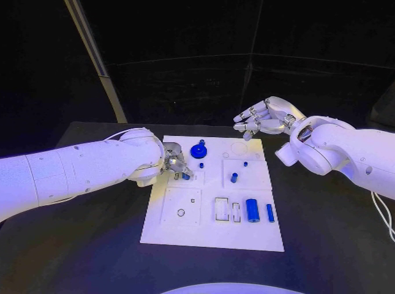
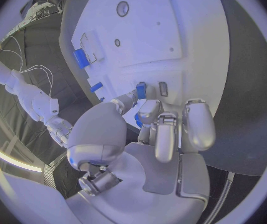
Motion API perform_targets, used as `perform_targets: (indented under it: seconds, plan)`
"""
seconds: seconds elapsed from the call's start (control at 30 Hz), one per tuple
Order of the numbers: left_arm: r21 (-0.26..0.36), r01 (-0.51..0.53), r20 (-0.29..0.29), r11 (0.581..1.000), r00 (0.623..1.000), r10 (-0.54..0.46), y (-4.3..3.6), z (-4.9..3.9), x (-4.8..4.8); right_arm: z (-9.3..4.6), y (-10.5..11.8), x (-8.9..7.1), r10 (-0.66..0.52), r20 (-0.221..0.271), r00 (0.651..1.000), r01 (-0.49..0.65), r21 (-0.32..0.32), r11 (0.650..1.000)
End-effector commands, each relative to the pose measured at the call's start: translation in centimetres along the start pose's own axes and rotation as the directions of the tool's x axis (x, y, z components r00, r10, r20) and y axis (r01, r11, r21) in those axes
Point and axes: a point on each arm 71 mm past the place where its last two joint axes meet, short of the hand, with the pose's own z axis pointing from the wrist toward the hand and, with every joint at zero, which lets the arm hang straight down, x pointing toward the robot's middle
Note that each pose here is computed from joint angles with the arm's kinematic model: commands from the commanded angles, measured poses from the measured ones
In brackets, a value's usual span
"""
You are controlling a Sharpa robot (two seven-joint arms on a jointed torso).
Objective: Assemble the parts on the task board
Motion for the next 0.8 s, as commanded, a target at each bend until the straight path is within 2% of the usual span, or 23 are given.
perform_targets:
  seconds: [0.03,0.8]
  plan:
    - [-0.008,-0.009,-0.016,1.000,1.000,0.009,0.09,0.10,0.17,0.05,0.20,0.05,-0.006,-0.009,1.000,0.006,-0.012,1.000]
    - [-0.018,-0.004,-0.014,1.000,1.000,0.004,0.06,0.54,-0.15,0.07,0.25,0.16,-0.005,-0.016,1.000,0.005,-0.011,1.000]
